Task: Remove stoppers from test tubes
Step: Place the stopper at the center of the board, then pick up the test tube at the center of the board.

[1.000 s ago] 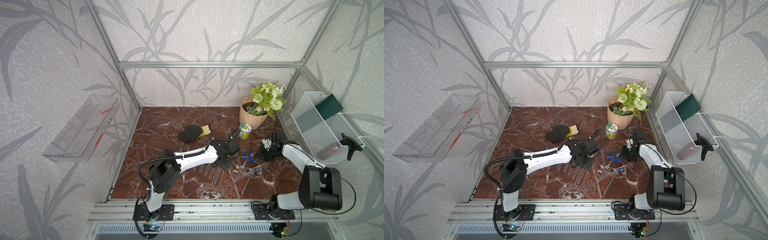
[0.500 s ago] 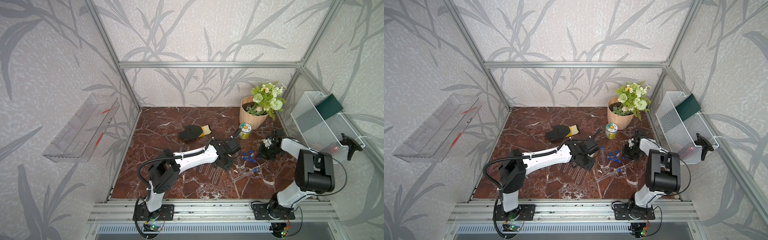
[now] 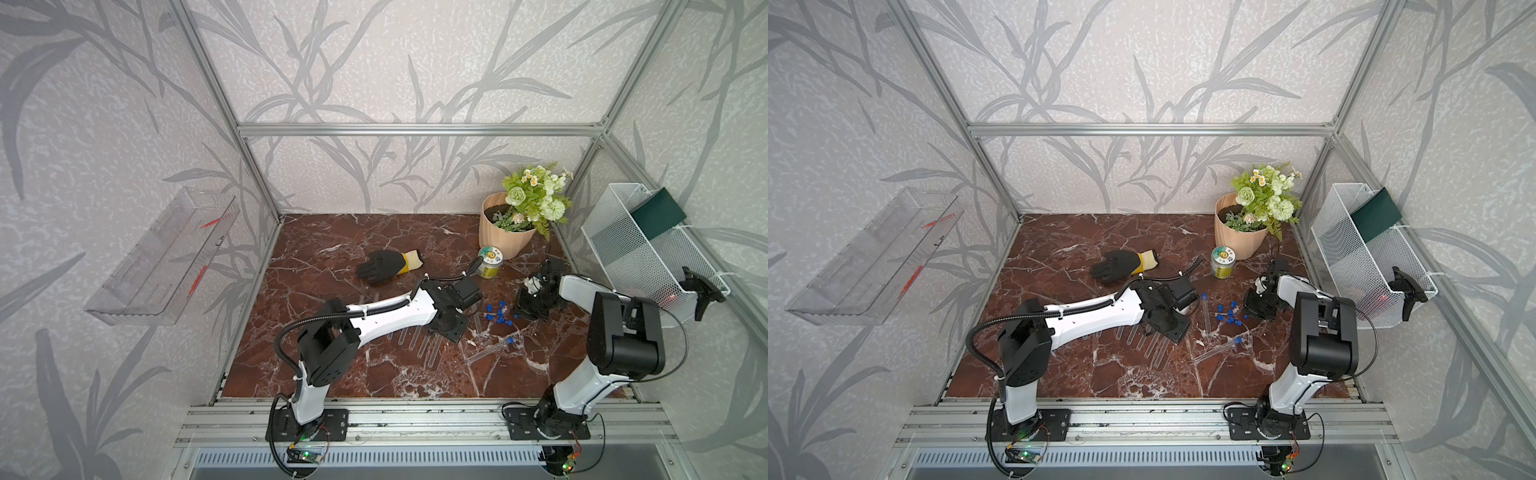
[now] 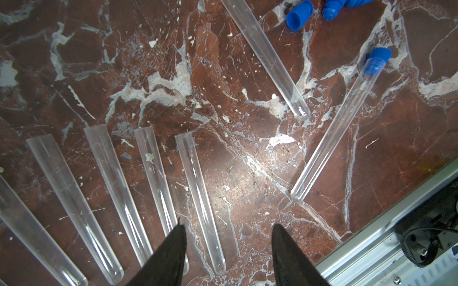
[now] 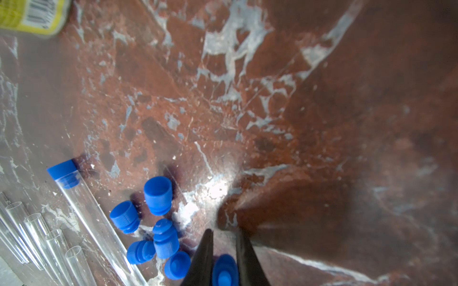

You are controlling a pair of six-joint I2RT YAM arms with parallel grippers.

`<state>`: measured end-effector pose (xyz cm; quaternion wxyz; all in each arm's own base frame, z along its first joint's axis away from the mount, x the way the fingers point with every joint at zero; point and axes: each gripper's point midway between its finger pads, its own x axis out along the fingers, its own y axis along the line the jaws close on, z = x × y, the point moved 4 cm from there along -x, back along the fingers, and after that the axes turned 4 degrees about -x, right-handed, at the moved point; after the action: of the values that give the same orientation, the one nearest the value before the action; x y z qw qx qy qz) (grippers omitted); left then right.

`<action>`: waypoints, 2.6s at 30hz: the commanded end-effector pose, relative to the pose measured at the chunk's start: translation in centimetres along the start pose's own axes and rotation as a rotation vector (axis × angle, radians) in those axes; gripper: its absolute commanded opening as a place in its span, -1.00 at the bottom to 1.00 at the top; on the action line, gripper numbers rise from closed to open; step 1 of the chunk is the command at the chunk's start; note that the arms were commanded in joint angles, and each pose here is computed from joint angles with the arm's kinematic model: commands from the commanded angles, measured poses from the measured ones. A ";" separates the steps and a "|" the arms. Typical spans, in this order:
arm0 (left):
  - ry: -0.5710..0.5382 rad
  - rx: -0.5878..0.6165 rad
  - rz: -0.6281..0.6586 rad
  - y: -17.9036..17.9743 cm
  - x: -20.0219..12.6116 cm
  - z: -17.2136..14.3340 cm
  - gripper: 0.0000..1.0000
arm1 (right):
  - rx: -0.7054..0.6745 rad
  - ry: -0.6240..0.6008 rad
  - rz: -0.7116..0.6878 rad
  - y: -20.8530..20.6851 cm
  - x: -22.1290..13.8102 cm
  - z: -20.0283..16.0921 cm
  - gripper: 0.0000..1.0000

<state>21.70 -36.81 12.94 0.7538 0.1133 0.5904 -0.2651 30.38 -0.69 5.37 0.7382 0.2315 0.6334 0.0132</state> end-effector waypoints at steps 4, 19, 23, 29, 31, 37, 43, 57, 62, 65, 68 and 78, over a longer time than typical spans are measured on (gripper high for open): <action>-0.010 0.001 0.018 0.1 -0.7 0.2 0.14 | -0.004 -0.010 -0.012 -0.1 -0.4 0.4 -0.40; -0.020 -0.019 0.029 -1.5 -0.1 3.6 0.18 | -0.052 -0.150 0.056 2.9 -7.2 -0.2 0.60; -0.043 -0.049 0.036 -2.0 0.8 4.9 0.16 | -0.050 -0.183 0.084 3.5 -8.8 -2.0 0.72; -0.062 -0.073 0.042 -2.8 2.6 6.7 0.17 | -0.029 -0.207 0.149 4.3 -10.3 -4.7 0.82; -0.063 -0.083 0.038 -3.1 3.3 7.2 0.17 | -0.032 -0.203 0.154 4.5 -10.7 -5.3 0.84; -0.076 -0.123 0.095 -2.8 5.1 7.9 0.18 | -0.060 -0.193 0.153 4.9 -11.0 -6.2 0.85; -0.087 -0.132 0.104 -3.0 6.5 8.9 0.18 | -0.055 -0.199 0.122 4.6 -11.4 -6.2 0.88; -0.071 -0.087 0.139 -2.9 9.2 9.3 0.09 | -0.099 -0.201 0.034 4.1 -12.7 -5.7 0.89; -0.056 -0.045 0.192 -2.1 9.6 8.9 0.03 | -0.093 -0.206 0.009 3.9 -12.9 -5.6 0.90; -0.041 -0.032 0.201 -1.9 9.8 8.5 0.01 | -0.094 -0.213 -0.023 3.6 -13.4 -5.4 0.90; -0.038 -0.037 0.199 -1.8 10.0 8.5 0.01 | -0.101 -0.224 -0.040 3.6 -13.8 -5.0 0.90; 0.012 -0.033 0.195 -1.4 10.7 7.5 -0.26 | -0.102 -0.244 -0.063 3.5 -14.4 -4.7 0.89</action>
<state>29.28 -45.45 6.09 0.7865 0.1392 0.5696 -0.1936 24.11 -0.28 18.88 0.8176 0.1856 0.5450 0.0012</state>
